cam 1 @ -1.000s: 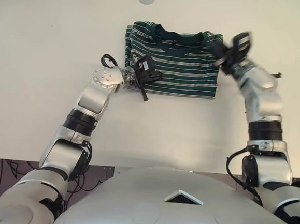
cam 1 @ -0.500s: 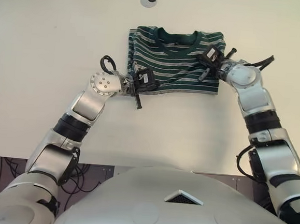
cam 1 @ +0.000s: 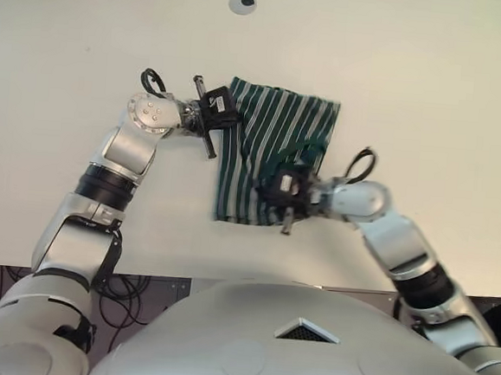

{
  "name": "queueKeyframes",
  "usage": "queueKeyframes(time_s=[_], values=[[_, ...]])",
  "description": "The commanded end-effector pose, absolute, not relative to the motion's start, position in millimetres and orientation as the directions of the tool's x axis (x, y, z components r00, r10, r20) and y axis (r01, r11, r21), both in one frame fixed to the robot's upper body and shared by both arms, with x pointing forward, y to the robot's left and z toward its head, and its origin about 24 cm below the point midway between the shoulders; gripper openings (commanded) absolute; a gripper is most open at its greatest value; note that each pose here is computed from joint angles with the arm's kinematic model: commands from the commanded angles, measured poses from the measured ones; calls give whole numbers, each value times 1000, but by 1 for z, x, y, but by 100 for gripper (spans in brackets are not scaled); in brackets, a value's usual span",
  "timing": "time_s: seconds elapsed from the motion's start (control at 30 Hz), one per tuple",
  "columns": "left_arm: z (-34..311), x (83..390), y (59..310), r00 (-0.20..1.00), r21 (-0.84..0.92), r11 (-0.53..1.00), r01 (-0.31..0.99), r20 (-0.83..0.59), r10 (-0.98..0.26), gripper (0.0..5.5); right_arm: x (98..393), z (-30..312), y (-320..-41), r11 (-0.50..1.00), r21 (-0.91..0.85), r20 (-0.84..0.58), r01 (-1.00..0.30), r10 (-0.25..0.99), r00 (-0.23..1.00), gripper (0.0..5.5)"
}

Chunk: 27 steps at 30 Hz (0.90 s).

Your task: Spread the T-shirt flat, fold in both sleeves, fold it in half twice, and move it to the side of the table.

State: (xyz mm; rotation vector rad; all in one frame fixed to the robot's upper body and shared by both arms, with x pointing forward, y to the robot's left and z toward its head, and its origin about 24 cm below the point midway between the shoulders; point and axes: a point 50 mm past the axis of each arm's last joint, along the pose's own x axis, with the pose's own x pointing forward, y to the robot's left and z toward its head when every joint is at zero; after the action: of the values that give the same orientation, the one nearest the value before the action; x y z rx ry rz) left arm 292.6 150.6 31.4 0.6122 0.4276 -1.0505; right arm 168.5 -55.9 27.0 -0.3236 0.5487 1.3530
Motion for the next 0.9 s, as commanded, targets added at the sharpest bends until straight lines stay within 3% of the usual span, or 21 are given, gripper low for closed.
queueKeyframes(time_s=[0.03, 0.2, 0.33, 0.57, 0.73, 0.83, 0.9], values=[[19, 290, 149, 417, 252, 336, 907, -639, -646, 0, 165, 8, -67, 292, 153, -636, -944, 761, 132, 5], [15, 285, 164, 431, 256, 353, 900, -650, -626, 0, 169, 16, -98, 399, 144, -652, -905, 727, 217, 5], [13, 282, 181, 466, 279, 386, 879, -674, -573, 0, 152, 23, -117, 427, 199, -663, -882, 721, 199, 5], [13, 276, 182, 472, 263, 406, 875, -649, -596, 0, 143, 33, -114, 454, 233, -621, -860, 750, 228, 5], [43, 275, 171, 495, 273, 413, 869, -448, -745, 0, 167, 62, -116, 558, 150, -457, -816, 771, 443, 5], [72, 261, 172, 446, 245, 387, 889, -275, -851, 48, 173, 92, -127, 595, 123, -322, -795, 781, 535, 56], [80, 245, 177, 389, 255, 326, 910, -257, -885, 80, 167, 106, -137, 594, 65, -294, -801, 779, 554, 91]])
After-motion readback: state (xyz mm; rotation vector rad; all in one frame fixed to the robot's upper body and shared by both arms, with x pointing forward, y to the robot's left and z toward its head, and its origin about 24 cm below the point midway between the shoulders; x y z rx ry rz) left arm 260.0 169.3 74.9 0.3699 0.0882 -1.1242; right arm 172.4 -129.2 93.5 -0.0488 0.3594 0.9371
